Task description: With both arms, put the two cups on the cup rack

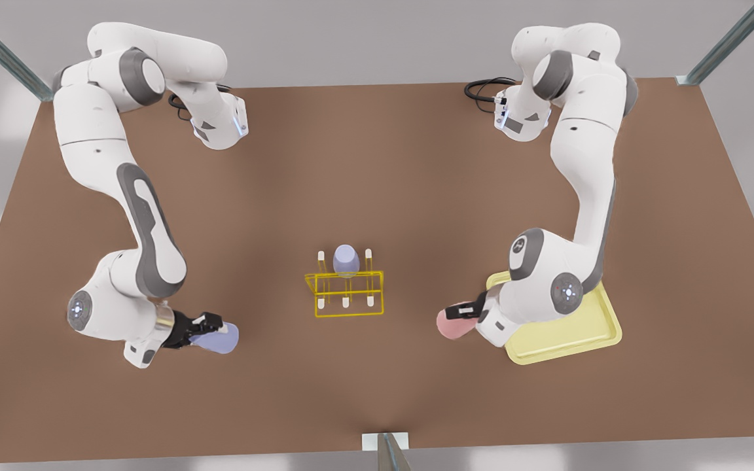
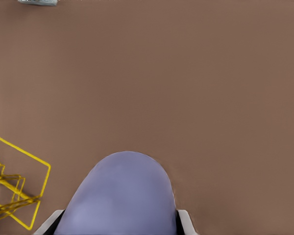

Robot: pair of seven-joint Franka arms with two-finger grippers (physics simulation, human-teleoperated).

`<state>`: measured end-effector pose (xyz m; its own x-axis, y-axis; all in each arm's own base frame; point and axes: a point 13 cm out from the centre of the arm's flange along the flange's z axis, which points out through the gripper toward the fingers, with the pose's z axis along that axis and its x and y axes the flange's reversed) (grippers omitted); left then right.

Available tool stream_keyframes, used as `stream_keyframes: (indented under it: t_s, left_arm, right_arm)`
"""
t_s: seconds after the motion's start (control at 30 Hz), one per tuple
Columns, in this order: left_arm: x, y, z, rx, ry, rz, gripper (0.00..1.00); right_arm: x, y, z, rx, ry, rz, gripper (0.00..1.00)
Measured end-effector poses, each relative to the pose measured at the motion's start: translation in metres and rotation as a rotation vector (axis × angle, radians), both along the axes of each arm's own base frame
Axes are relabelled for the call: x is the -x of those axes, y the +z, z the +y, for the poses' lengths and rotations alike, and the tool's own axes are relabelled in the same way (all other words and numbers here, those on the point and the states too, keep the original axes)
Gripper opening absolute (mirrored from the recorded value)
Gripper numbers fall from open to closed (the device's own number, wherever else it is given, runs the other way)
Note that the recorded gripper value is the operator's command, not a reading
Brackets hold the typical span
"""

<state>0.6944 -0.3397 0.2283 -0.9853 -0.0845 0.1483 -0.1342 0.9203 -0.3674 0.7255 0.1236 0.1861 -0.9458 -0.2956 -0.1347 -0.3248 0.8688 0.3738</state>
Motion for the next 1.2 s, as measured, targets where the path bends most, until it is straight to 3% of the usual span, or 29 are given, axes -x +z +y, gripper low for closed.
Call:
stream_keyframes:
  t_s: [0.1,0.2,0.5,0.6,0.63,0.77,0.87,0.93,1.0,1.03,1.1,1.2]
  left_arm:
    - [0.024,-0.005,-0.061,0.029,-0.029,0.013,0.84]
    - [0.027,-0.010,-0.094,0.059,-0.008,0.004,0.84]
    - [0.054,-0.002,-0.172,0.097,0.034,-0.015,0.84]
    - [0.053,-0.010,-0.173,0.091,0.064,-0.006,0.87]
    - [0.052,-0.011,-0.172,0.088,0.075,-0.006,1.00]
    - [0.052,-0.012,-0.175,0.081,0.101,-0.005,1.00]
    - [0.029,0.014,-0.128,0.017,0.128,-0.031,1.00]
    - [-0.006,0.071,-0.021,-0.071,0.192,-0.053,1.00]
    - [-0.015,0.119,0.092,-0.187,0.240,-0.039,1.00]
    - [-0.002,0.149,0.129,-0.253,0.238,-0.042,1.00]
    - [0.079,0.171,0.186,-0.433,0.186,0.007,1.00]
    - [0.124,0.178,0.216,-0.503,0.115,0.092,1.00]
  right_arm:
    - [0.000,0.019,0.068,-0.047,0.033,-0.013,0.79]
    - [0.003,0.031,0.120,-0.089,0.046,-0.014,0.79]
    - [0.021,0.063,0.171,-0.170,0.012,0.032,0.79]
    - [0.043,0.065,0.177,-0.161,0.022,0.077,0.79]
    - [0.049,0.063,0.180,-0.159,0.027,0.093,0.79]
    - [0.069,0.053,0.200,-0.167,0.050,0.151,0.79]
    - [0.076,0.047,0.210,-0.178,0.051,0.180,0.79]
    - [0.078,0.045,0.213,-0.181,0.050,0.190,0.79]
    - [0.082,0.041,0.218,-0.182,0.052,0.202,0.79]
    - [0.084,0.039,0.222,-0.181,0.056,0.207,0.79]
    - [0.086,0.036,0.225,-0.179,0.059,0.213,0.79]
    - [0.089,0.029,0.227,-0.170,0.061,0.224,0.79]
